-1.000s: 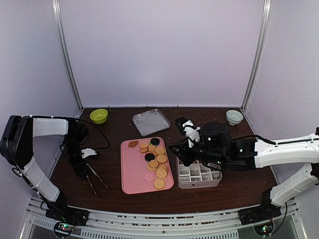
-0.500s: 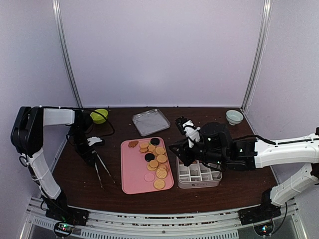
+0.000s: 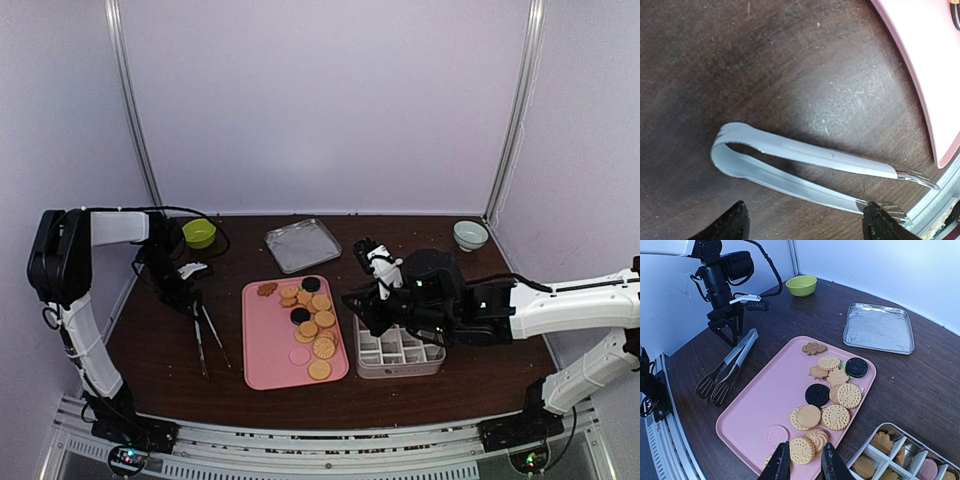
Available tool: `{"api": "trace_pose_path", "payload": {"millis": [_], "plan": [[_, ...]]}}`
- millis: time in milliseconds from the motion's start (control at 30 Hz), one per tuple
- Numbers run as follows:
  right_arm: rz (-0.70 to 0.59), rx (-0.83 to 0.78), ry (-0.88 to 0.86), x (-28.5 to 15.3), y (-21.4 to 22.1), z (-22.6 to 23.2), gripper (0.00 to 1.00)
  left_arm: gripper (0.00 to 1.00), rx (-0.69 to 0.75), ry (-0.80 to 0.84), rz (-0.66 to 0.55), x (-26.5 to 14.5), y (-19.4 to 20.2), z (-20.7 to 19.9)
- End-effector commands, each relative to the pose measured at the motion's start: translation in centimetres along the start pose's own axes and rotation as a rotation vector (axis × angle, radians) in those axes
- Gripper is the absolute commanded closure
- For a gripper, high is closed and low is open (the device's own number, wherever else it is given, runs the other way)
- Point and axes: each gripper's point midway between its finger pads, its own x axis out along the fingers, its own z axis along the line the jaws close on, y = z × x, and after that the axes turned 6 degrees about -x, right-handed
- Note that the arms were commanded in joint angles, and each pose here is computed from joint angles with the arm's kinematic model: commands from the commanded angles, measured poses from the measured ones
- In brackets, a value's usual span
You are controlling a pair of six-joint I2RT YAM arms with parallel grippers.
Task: Pack the cookies
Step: Adjust the clamp at the center of the board.
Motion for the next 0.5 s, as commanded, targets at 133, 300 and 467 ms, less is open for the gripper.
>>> {"api": "trace_pose_path", "payload": {"millis": [133, 300, 467], "plan": [[-0.017, -0.001, 0.041, -0.2, -0.8, -0.8, 0.77, 0.29, -0.042, 0.040, 0.051, 1.3, 0.9, -0.1], [-0.015, 0.002, 0.046, -0.2, -0.9, -0.9, 0.78, 0.35, -0.021, 0.011, 0.074, 1.8, 0.6, 0.2], [-0.015, 0.001, 0.054, -0.4, -1.1, -1.0, 0.79, 0.37, 0.006, -0.011, 0.099, 2.4, 0.1, -0.3]]}}
